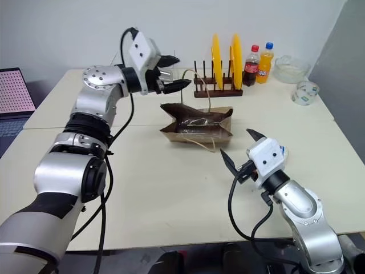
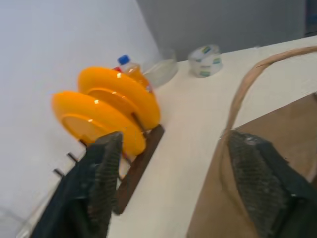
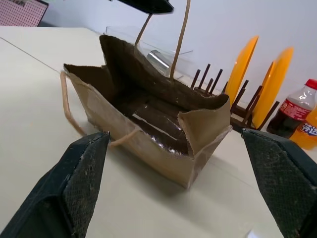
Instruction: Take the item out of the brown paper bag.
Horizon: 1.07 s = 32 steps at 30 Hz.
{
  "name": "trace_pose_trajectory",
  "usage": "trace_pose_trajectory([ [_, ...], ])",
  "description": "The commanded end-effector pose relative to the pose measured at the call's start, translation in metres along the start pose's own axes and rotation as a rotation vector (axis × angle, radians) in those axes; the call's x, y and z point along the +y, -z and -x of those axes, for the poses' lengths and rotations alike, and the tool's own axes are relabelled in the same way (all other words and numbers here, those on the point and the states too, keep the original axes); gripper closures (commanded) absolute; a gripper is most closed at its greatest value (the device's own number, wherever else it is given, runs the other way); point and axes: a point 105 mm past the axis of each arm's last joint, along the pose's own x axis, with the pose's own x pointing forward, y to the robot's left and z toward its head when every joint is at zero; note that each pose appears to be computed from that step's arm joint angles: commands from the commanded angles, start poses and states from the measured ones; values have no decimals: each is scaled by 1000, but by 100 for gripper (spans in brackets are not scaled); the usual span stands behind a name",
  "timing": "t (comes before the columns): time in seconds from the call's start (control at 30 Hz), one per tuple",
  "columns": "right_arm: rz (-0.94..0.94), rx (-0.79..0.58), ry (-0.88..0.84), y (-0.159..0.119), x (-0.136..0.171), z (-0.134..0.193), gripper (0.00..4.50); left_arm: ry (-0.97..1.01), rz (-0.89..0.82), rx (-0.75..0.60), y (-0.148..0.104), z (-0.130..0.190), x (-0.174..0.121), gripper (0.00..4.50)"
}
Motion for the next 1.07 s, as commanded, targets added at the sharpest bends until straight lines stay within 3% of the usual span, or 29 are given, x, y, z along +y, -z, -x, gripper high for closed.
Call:
trace_pose_trajectory([
  [0.03,36,-63,23,-11,-9,0,0,-61,-21,0,1,10,10,86],
  [0.3,46,-78,14,-11,-14,-4,0,-139,39,-48,9,23,12,86],
  [0.43,40,-99,57,-9,-15,-1,0,-314,151,-79,27,39,7,86],
  [0.57,-20,-98,151,5,-15,9,0,-478,204,67,69,56,-29,86],
  [0.77,-154,-56,342,43,-13,31,0,-430,308,85,90,78,-108,86],
  [1.07,-184,-77,466,60,-18,47,0,-488,323,82,99,90,-125,86],
])
